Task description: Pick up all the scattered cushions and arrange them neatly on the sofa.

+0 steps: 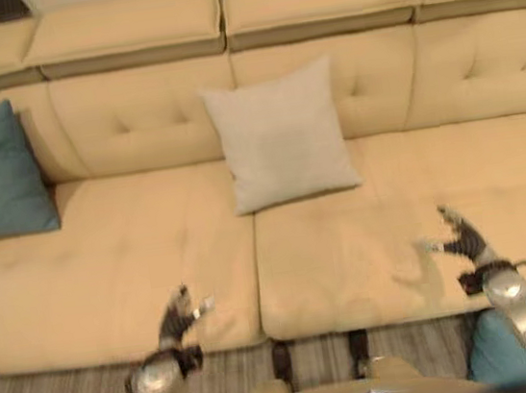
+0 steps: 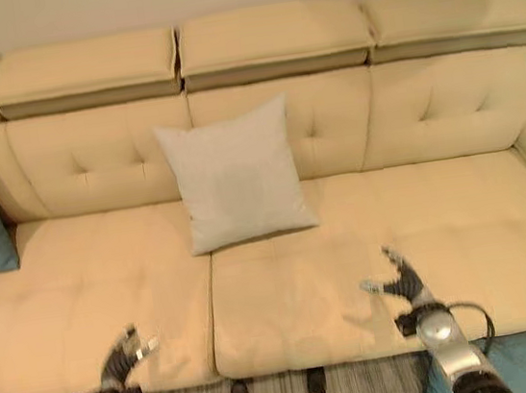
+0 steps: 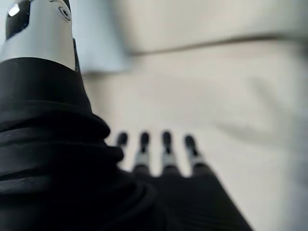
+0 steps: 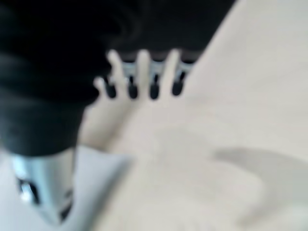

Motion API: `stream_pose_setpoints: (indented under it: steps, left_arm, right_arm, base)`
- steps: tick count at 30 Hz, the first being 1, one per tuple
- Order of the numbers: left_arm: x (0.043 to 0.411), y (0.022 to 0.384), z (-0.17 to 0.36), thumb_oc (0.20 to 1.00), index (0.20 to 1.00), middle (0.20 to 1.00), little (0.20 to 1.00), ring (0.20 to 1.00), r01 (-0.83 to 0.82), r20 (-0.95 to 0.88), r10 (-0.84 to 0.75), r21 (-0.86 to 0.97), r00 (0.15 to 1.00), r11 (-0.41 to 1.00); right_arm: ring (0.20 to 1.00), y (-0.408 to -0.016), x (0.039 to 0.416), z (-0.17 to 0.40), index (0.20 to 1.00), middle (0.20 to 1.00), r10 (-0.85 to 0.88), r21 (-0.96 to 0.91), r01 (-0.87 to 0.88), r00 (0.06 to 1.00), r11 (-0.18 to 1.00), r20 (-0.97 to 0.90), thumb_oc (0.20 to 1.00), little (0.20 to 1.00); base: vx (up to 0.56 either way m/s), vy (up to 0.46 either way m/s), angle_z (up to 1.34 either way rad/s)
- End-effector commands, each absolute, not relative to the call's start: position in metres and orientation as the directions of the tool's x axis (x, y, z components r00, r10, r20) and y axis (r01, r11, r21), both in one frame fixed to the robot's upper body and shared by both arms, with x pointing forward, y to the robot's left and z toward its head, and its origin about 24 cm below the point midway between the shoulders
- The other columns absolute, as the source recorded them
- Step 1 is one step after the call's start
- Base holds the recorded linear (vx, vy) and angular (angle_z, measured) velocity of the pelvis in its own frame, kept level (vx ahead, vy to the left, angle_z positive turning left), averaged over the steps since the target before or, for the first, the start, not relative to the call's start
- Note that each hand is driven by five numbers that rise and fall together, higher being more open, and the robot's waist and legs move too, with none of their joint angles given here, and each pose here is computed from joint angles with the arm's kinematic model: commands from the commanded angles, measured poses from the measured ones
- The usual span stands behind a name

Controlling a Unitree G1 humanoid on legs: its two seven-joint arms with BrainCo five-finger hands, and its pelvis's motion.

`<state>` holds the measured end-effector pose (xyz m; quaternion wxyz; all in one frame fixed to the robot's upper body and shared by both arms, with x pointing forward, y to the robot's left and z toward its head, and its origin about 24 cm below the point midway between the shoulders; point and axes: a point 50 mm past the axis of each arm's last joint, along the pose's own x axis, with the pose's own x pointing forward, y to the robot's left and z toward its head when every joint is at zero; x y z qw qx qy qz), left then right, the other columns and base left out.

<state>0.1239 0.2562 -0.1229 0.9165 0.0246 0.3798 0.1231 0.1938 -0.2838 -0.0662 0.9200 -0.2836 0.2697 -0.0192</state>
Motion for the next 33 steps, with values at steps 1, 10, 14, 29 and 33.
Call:
stream_pose_setpoints:
  steps: [1,10,14,29,33]
  left_arm:
    - [0.136,0.26,-0.121,1.0,1.0,1.0,1.0,1.0,-0.135,-0.677,0.245,0.213,0.693,0.968]
    - [0.101,0.247,-0.15,1.0,1.0,1.0,1.0,1.0,-0.13,-0.82,0.252,0.216,0.513,0.968]
    - [0.101,0.237,-0.152,1.0,1.0,1.0,1.0,1.0,-0.136,-0.831,0.223,0.178,0.51,0.974]
    - [0.118,0.25,-0.147,1.0,1.0,1.0,1.0,1.0,-0.04,-0.825,0.236,0.252,0.513,0.967]
    - [0.108,0.254,-0.149,1.0,1.0,1.0,1.0,1.0,-0.054,-0.845,0.247,0.252,0.474,0.966]
  right_arm:
    - [1.0,-0.278,0.2,-0.066,1.0,1.0,-0.15,-0.551,-0.162,0.866,0.819,-0.477,1.0,1.0]
    - [1.0,-0.272,0.131,-0.127,1.0,1.0,-0.22,-0.464,-0.266,0.617,0.845,-0.755,1.0,1.0]
    - [1.0,-0.276,0.122,-0.132,1.0,1.0,-0.238,-0.451,-0.272,0.567,0.85,-0.789,1.0,1.0]
    - [1.0,-0.263,0.124,-0.142,1.0,1.0,-0.256,-0.434,-0.268,0.51,0.86,-0.821,1.0,1.0]
    - [1.0,-0.263,0.116,-0.145,1.0,1.0,-0.27,-0.423,-0.244,0.482,0.872,-0.834,1.0,1.0]
  base:
    - [-0.04,-0.063,-0.06]
    - [-0.13,-0.08,0.07]
    - [-0.12,0.117,-0.7]
    - [-0.18,0.14,-0.81]
    - [-0.15,-0.027,-0.35]
